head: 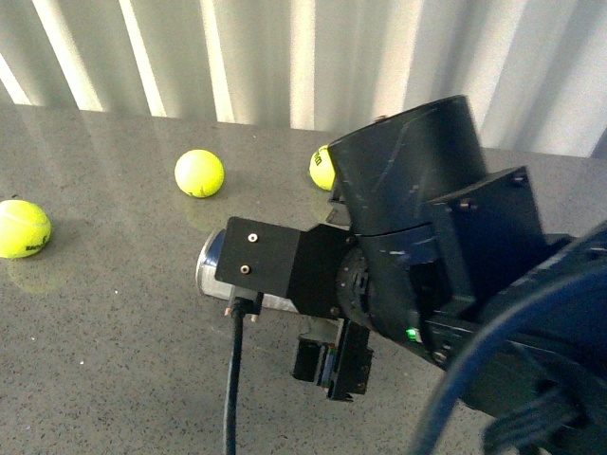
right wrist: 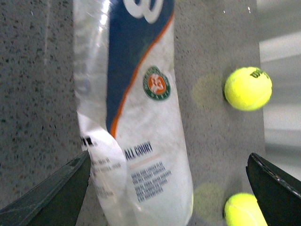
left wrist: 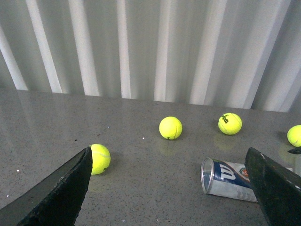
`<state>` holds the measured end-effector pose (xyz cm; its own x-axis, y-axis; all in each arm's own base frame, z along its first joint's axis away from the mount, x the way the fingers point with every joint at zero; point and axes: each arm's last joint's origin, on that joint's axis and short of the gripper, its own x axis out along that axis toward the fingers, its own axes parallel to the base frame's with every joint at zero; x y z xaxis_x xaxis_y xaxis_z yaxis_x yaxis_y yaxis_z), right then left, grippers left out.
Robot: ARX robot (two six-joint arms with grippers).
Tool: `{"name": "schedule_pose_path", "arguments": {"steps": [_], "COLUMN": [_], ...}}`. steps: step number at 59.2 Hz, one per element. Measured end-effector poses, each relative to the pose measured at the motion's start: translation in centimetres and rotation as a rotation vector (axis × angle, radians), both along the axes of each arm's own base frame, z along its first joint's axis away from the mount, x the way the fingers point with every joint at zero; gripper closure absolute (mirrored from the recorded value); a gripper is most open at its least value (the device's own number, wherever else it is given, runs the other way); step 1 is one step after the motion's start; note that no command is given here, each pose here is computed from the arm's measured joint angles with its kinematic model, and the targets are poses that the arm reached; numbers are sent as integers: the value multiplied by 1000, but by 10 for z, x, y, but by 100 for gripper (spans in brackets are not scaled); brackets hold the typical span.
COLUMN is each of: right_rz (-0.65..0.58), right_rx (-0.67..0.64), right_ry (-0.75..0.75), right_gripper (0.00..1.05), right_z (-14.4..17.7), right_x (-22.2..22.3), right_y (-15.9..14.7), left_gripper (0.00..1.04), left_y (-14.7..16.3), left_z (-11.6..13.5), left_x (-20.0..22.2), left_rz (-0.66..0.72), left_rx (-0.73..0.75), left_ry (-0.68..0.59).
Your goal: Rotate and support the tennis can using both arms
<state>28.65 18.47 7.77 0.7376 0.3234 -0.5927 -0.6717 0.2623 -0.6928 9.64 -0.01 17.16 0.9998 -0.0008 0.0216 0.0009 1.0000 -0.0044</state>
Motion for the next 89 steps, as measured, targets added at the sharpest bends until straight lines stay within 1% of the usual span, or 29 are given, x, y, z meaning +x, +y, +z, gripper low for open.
{"name": "schedule_pose_path", "arguments": {"steps": [8, 12, 15, 20, 22, 25, 27, 28, 32, 35, 38, 42, 46, 54, 59, 61, 63, 64, 65, 66, 67, 69, 71, 72, 75, 76, 78, 83, 89], "right_rz": [-89, -164, -242, -417, -514, -613, -711, -733, -904, -990, -1038, -1052, -1040, -964, -922, -859, -717, -689, -639, -610, -601, -614, -623, -629, -649, -651, -669, -686, -675], "right_rx": [50, 94, 142, 210, 239, 261, 287, 289, 338, 377, 418, 465, 515, 599, 643, 689, 747, 766, 793, 849, 853, 931, 976, 991, 1031, 1031, 1045, 1075, 1101], "right_ry": [-23, -84, -161, -309, -378, -437, -487, -499, -585, -641, -700, -758, -831, -983, -1032, -1012, -896, -863, -793, -719, -689, -569, -471, -424, -372, -367, -355, -357, -366], "right_gripper": [7, 7, 7, 7, 7, 7, 7, 7, 7, 7, 7, 7, 7, 7, 7, 10, 17, 19, 22, 26, 27, 35, 42, 47, 58, 59, 67, 81, 98], "right_z": [9, 16, 26, 45, 56, 66, 76, 79, 98, 112, 126, 141, 155, 177, 182, 185, 190, 191, 190, 187, 185, 173, 157, 145, 124, 121, 113, 109, 109], "right_x": [-12, -15, -15, -11, -11, -12, -16, -17, -31, -43, -59, -75, -94, -130, -148, -153, -157, -159, -163, -167, -168, -177, -184, -187, -188, -188, -188, -188, -189], "right_y": [-30, -47, -62, -93, -110, -128, -145, -150, -180, -197, -208, -210, -207, -187, -175, -172, -166, -165, -162, -160, -159, -156, -154, -155, -159, -160, -163, -167, -171], "left_gripper": [7, 7, 7, 7, 7, 7, 7, 7, 7, 7, 7, 7, 7, 7, 7, 7, 7, 7, 7, 7, 7, 7, 7, 7, 7, 7, 7, 7, 7], "left_y": [0, 0, 0, 0, 0, 0, 0, 0, 0, 0, 0, 0, 0, 0, 0, 0, 0, 0, 0, 0, 0, 0, 0, 0, 0, 0, 0, 0, 0], "left_z": [0, 0, 0, 0, 0, 0, 0, 0, 0, 0, 0, 0, 0, 0, 0, 0, 0, 0, 0, 0, 0, 0, 0, 0, 0, 0, 0, 0, 0], "left_x": [0, 0, 0, 0, 0, 0, 0, 0, 0, 0, 0, 0, 0, 0, 0, 0, 0, 0, 0, 0, 0, 0, 0, 0, 0, 0, 0, 0, 0], "left_rz": [0, 0, 0, 0, 0, 0, 0, 0, 0, 0, 0, 0, 0, 0, 0, 0, 0, 0, 0, -1, -1, 0, 0, 2, 1, 0, 1, 0, 0], "left_rx": [0, 0, 0, 0, 0, 0, 0, 0, 0, 0, 0, 0, 0, 0, 0, 0, 0, 0, 0, 0, 0, 0, 0, 0, 0, 0, 0, 0, 0], "left_ry": [0, 0, 0, 0, 0, 0, 0, 0, 0, 0, 0, 0, 0, 0, 0, 0, 0, 0, 0, 0, 0, 0, 0, 0, -1, -1, -1, -1, -1]}}
